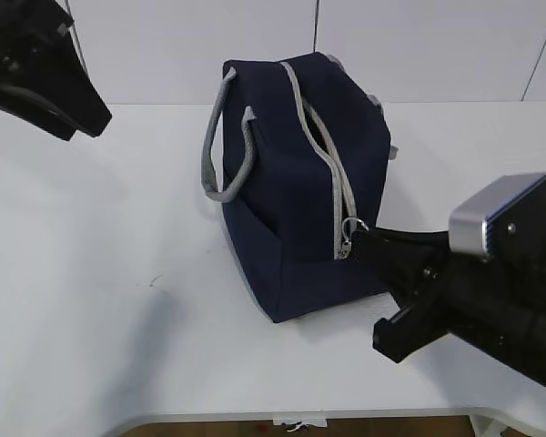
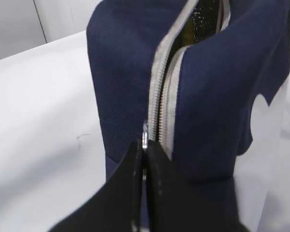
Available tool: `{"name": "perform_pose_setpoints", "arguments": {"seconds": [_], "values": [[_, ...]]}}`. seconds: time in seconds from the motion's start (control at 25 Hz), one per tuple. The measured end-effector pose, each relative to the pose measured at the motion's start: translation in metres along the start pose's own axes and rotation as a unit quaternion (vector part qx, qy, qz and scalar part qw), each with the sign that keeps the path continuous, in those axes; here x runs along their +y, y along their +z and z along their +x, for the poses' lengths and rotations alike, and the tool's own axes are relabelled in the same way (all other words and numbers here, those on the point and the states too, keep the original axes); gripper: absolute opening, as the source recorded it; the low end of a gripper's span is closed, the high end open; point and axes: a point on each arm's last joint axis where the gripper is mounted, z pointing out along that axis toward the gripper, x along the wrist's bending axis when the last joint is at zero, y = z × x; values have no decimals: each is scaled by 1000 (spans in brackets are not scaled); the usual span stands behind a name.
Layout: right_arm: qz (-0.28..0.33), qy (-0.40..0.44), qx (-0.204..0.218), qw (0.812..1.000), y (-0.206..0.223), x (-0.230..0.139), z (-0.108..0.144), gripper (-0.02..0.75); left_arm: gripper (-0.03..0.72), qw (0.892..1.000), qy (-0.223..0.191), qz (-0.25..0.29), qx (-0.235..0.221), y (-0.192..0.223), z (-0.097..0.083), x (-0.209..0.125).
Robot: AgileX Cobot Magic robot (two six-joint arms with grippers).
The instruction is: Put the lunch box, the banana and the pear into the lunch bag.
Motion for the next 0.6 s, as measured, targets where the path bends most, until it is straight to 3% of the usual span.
{"name": "perform_pose_setpoints", "arguments": {"seconds": [0.6], "values": [[13, -25, -2, 1000, 16, 67, 0, 1, 317, 1000, 0, 0, 0, 0, 0, 0]]}}
